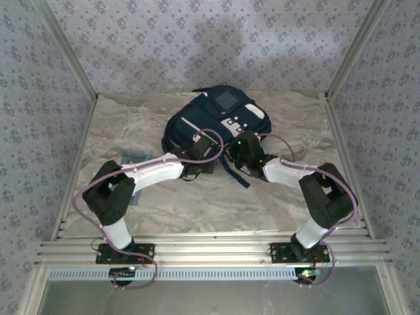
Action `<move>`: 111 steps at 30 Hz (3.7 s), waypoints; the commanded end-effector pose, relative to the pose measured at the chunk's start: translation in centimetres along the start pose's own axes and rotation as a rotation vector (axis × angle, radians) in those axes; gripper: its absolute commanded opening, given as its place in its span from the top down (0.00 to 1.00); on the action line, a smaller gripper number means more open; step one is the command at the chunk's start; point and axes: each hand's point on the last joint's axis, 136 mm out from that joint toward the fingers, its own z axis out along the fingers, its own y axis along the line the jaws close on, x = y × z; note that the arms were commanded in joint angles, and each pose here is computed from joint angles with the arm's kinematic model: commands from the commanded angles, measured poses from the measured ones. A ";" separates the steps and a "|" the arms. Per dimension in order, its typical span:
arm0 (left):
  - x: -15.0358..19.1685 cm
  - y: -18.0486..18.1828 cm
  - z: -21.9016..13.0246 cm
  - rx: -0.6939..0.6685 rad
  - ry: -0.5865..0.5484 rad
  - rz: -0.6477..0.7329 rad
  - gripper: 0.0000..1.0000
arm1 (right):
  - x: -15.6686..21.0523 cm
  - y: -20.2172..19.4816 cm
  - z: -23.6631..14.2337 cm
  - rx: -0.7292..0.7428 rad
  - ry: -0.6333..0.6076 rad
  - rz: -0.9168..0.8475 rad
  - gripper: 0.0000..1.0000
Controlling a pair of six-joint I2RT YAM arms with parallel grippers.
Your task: Pack the student bag
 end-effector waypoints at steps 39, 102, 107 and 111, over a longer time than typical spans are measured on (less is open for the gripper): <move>1.4 4.7 -2.4 0.091 0.162 0.133 1.00 | -13.0 -1.3 -1.9 -0.017 -0.096 -0.208 1.00; -4.2 -8.9 -4.4 0.530 0.122 0.061 1.00 | -7.8 -6.3 -8.3 0.135 0.081 -0.347 1.00; -4.4 -4.4 -4.3 0.442 0.134 0.067 1.00 | -9.1 -7.1 -9.4 0.124 0.148 -0.372 1.00; -4.5 -1.9 -3.7 0.380 0.125 0.057 1.00 | -9.9 -7.5 -9.7 0.135 0.193 -0.436 1.00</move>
